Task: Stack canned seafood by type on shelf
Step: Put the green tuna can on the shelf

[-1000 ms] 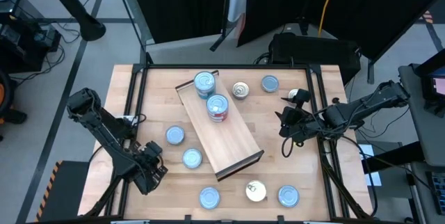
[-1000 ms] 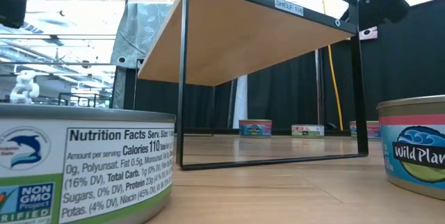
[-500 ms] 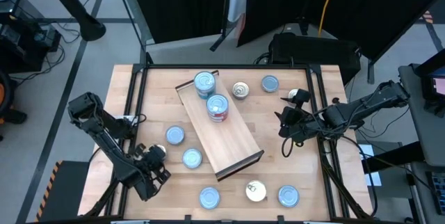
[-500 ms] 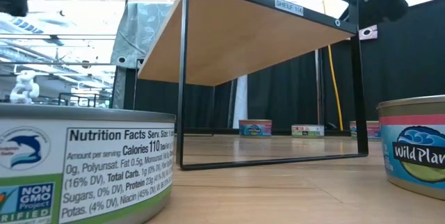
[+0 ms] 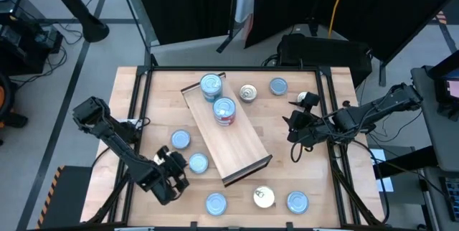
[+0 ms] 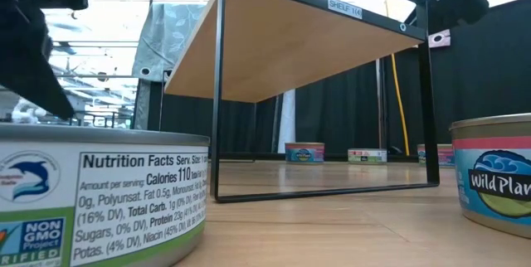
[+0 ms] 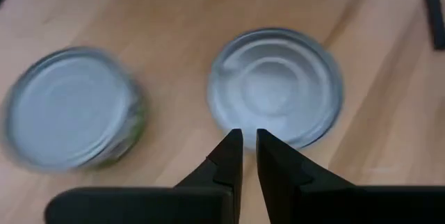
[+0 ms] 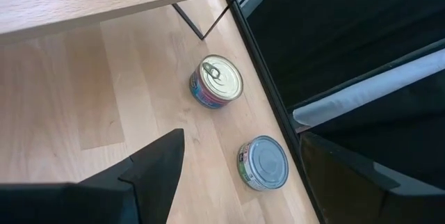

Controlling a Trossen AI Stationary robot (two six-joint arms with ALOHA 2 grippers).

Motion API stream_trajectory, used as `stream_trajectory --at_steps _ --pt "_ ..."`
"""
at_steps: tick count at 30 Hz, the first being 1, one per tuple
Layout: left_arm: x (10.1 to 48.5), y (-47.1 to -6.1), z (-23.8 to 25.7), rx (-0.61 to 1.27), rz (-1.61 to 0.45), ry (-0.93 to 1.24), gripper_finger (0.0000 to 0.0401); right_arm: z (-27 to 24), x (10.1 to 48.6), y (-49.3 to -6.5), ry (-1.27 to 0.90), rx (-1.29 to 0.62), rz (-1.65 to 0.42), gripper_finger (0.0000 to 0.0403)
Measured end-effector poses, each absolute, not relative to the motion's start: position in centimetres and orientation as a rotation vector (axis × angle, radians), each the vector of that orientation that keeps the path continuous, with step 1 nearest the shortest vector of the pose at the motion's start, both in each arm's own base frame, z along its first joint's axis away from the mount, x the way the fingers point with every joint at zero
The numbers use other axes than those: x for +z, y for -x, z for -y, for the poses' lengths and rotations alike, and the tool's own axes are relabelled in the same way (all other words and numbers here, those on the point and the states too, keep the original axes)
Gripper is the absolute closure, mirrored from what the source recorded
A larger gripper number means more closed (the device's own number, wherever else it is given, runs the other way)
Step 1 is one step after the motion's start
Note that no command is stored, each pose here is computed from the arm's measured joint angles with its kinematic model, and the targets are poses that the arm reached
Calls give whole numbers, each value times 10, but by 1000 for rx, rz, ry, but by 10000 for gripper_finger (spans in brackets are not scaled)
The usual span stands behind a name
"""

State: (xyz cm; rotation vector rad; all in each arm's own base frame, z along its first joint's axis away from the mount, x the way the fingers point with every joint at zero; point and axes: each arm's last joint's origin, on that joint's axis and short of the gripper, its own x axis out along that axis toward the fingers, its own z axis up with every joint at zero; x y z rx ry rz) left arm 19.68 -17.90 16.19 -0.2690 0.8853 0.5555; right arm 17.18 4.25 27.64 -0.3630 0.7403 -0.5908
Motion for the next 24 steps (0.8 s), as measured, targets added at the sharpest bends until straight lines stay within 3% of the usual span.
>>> stream_trajectory --at_steps 9,24 --pt "137 -211 183 576 -935 276 357 -42 276 -172 363 -591 -741 126" --pt "129 -197 194 542 -1064 347 356 -42 276 -172 362 -592 -741 126"
